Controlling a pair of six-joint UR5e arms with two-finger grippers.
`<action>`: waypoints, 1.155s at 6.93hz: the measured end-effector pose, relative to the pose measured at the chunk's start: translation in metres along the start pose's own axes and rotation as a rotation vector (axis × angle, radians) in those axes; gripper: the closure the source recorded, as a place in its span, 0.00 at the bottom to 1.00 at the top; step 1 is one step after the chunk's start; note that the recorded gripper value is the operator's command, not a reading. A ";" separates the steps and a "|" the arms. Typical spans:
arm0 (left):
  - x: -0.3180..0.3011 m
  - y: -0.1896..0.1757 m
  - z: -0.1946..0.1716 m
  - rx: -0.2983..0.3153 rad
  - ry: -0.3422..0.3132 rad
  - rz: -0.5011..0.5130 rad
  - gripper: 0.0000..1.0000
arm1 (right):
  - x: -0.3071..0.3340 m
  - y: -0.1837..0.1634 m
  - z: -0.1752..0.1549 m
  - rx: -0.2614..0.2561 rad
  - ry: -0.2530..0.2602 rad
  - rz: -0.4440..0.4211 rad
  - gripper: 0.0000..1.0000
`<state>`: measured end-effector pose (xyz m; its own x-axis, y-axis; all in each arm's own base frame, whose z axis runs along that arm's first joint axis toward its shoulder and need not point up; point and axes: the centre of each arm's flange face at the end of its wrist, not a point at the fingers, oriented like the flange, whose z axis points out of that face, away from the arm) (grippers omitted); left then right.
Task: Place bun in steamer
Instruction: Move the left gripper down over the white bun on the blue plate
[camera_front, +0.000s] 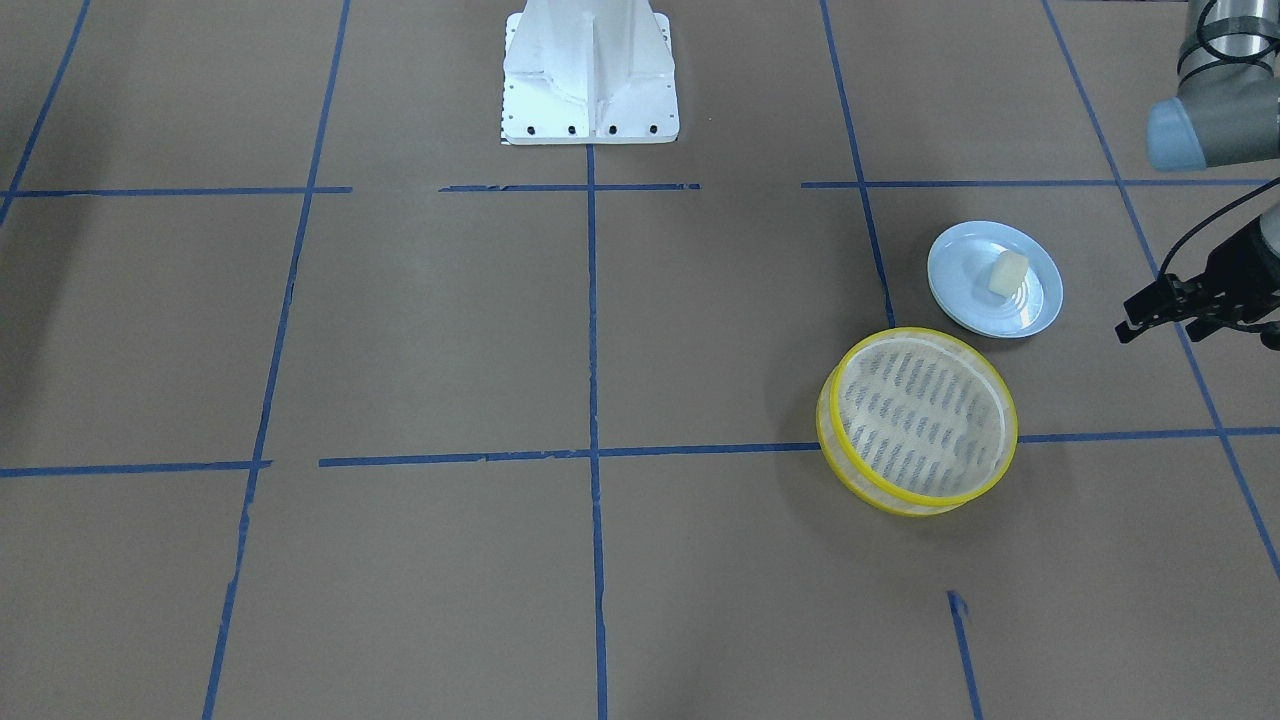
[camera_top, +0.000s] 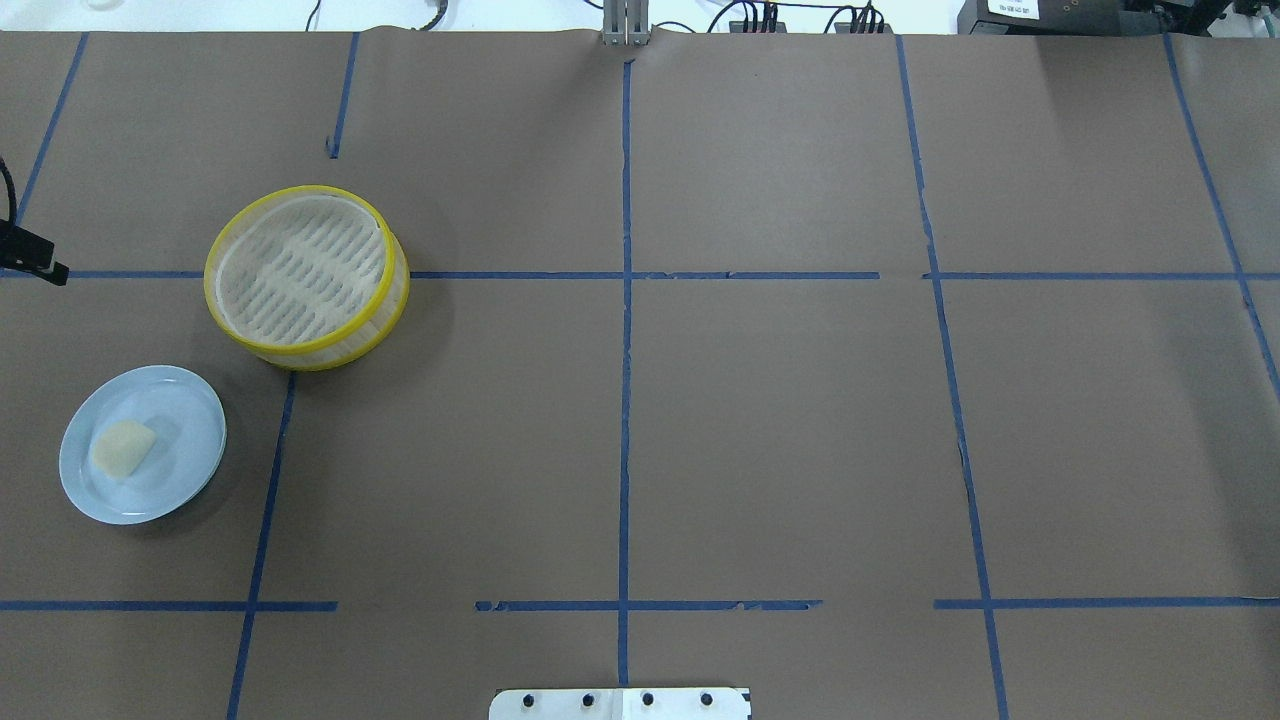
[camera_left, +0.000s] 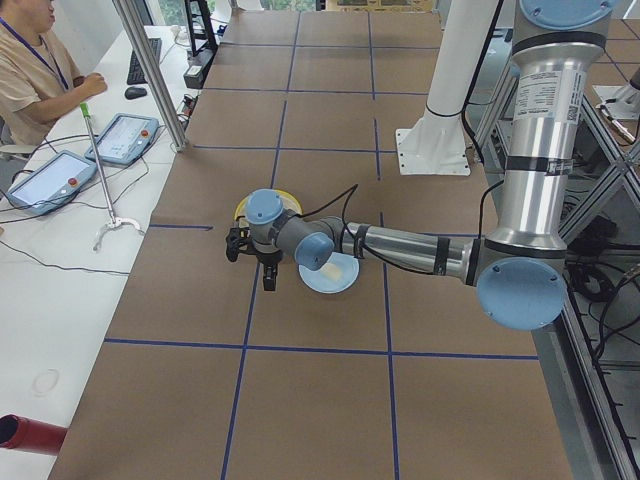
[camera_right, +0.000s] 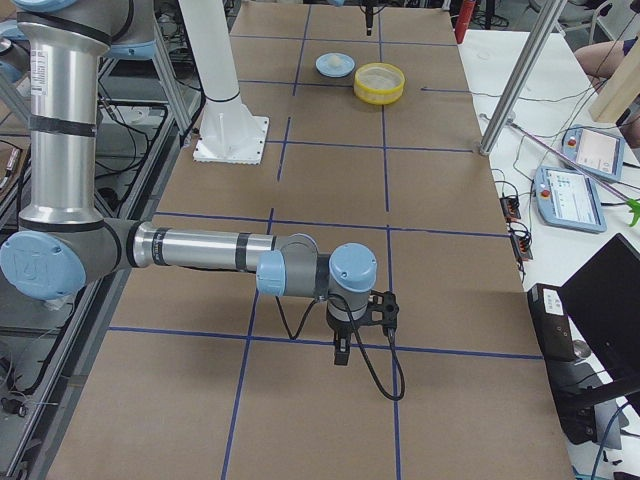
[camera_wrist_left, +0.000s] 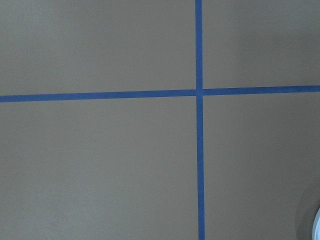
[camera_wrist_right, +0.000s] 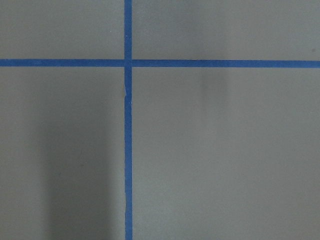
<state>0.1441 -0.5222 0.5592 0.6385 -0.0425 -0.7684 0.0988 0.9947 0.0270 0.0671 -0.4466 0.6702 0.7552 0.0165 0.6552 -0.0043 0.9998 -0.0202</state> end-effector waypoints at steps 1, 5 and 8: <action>0.027 0.013 0.009 0.002 0.013 -0.007 0.01 | 0.000 0.000 0.000 0.000 0.000 0.000 0.00; 0.071 0.098 0.036 0.003 0.006 0.198 0.03 | 0.000 0.000 0.000 0.000 0.000 0.000 0.00; 0.078 0.132 0.069 -0.004 -0.049 0.302 0.05 | 0.000 0.000 0.000 0.000 0.000 0.000 0.00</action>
<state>0.2597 -0.4003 0.5466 0.6746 0.2511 -0.6942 -0.1044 0.9634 0.2470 0.0671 -0.4467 0.6702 0.7553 0.0164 0.6552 -0.0043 0.9998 -0.0201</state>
